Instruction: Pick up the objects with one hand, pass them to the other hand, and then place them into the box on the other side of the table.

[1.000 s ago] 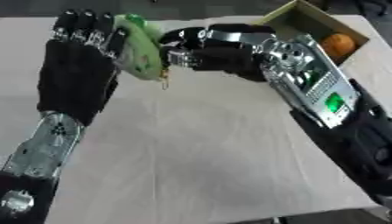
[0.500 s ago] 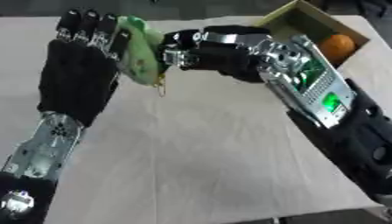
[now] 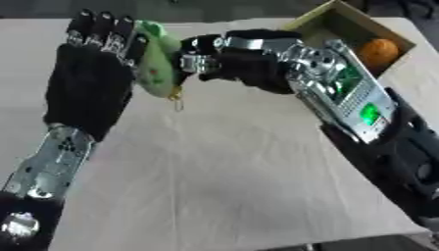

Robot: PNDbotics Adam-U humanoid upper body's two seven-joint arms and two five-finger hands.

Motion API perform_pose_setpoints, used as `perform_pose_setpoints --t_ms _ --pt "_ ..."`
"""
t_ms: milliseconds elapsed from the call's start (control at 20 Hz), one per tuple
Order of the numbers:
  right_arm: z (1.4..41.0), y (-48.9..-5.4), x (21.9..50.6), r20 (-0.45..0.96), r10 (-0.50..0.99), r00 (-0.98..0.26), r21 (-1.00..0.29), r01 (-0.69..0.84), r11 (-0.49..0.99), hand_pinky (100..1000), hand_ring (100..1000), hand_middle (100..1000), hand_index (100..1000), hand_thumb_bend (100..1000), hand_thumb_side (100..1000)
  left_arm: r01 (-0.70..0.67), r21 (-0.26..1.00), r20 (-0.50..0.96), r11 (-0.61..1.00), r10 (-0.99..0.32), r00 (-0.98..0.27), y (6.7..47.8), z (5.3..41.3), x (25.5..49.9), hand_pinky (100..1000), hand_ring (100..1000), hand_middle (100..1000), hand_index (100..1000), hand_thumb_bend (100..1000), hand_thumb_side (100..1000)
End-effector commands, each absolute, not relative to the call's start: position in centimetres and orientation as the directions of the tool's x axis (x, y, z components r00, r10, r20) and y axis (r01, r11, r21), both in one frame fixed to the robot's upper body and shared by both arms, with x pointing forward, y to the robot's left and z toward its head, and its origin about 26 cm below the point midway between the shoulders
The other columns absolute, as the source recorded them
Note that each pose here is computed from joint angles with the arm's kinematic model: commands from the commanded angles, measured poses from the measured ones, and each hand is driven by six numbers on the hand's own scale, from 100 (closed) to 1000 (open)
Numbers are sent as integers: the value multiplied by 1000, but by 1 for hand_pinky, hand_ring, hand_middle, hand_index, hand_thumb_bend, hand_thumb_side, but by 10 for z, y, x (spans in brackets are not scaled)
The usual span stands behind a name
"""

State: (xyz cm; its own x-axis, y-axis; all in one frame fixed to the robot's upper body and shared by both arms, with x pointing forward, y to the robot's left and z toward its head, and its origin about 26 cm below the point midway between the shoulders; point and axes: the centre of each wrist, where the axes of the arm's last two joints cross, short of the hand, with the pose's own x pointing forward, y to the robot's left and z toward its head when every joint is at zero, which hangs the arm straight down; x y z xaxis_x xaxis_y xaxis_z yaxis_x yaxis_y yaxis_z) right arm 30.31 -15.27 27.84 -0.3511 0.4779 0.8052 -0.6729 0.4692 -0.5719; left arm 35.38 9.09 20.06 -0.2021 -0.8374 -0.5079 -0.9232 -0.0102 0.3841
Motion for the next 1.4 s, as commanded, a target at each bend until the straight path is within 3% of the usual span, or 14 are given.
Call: perform_pose_setpoints --t_ms 50,350,500,1050,1400 --pt "286 -151 298 805 501 -319 -546 -729 412 1000 978 819 1000 100 737 -934 358 -524 -5 -829 -196 88 209 352 488 515 456 504 532 100" --pt "286 -151 298 791 510 -338 -570 -709 415 1000 983 823 1000 100 553 -933 359 -526 -13 -829 -191 87 210 352 488 512 454 500 540 100" --pt "287 -152 298 787 513 -343 -578 -702 416 1000 984 823 1000 100 538 -936 352 -537 -27 -825 -178 88 212 350 491 515 458 502 547 100" --pt "289 -155 298 779 515 -357 -591 -694 412 1000 984 821 1000 100 644 -941 338 -535 -19 -827 -175 91 226 340 488 513 456 501 539 100" --pt "290 -158 299 785 514 -346 -582 -696 421 1000 985 822 1000 100 656 -950 313 -531 2 -829 -176 98 233 332 485 511 455 501 535 100"
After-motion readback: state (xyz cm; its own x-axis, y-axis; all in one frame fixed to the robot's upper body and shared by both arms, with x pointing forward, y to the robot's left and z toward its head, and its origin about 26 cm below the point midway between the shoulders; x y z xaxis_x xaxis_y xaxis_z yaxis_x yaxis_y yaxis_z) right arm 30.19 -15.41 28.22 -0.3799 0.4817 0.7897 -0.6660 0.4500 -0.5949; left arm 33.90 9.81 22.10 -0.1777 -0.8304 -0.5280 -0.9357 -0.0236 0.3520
